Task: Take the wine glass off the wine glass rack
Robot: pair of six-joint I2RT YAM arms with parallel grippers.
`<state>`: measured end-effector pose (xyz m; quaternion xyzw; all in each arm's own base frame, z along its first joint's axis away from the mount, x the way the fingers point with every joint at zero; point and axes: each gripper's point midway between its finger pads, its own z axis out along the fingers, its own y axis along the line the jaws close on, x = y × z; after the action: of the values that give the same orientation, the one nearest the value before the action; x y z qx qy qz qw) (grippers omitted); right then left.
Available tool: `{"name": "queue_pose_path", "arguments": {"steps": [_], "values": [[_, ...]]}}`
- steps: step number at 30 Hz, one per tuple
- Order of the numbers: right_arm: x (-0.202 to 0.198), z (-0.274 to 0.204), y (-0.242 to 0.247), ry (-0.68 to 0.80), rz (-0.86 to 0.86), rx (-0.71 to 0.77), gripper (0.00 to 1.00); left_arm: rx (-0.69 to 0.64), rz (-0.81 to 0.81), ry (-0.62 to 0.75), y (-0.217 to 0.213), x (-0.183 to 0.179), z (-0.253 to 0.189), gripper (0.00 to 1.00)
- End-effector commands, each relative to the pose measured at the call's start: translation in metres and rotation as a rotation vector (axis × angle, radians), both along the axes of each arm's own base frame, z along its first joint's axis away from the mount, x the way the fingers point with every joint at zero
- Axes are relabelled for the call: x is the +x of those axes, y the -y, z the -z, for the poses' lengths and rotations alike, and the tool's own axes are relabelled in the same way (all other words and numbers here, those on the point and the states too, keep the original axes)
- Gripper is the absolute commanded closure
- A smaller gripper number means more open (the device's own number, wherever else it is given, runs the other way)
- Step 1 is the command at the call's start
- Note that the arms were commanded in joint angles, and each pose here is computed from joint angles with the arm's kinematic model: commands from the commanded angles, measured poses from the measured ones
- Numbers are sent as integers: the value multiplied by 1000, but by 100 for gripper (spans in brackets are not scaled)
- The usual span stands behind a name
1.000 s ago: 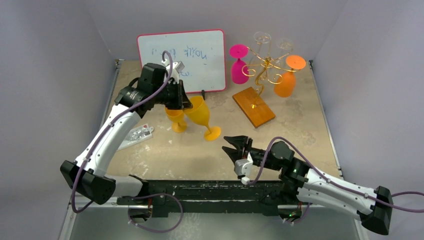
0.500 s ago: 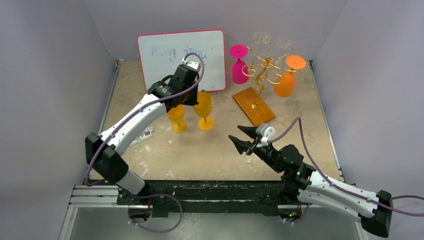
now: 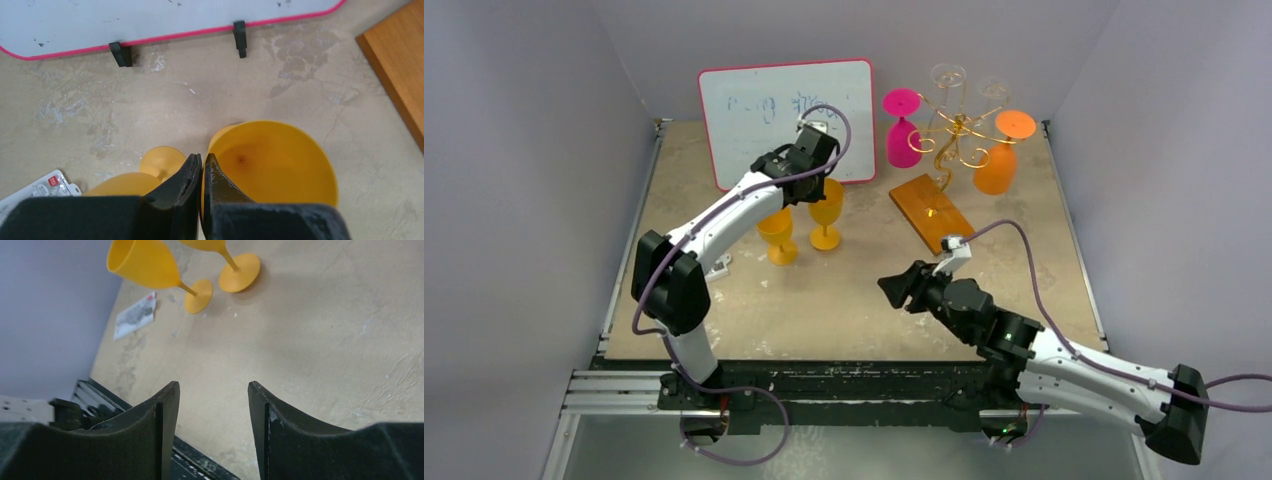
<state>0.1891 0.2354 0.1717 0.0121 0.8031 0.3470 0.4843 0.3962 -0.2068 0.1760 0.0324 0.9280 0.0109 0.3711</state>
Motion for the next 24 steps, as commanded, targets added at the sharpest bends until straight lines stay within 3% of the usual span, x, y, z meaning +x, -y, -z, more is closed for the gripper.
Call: {"name": "queue_pose_path", "arguments": {"steps": [1, 7, 14, 24], "values": [[-3, -12, 13, -60, 101, 206, 44, -146, -72, 113, -7, 33, -27, 100], [-13, -11, 16, -72, 75, 299, 41, -85, -146, 101, -27, 40, -15, 100], [-8, 0, 15, -113, 109, 210, 41, -97, -134, 67, -37, 42, -3, 100], [-4, 12, 12, -147, 129, 138, 41, -9, -139, 40, -51, 37, 7, 100]]}}
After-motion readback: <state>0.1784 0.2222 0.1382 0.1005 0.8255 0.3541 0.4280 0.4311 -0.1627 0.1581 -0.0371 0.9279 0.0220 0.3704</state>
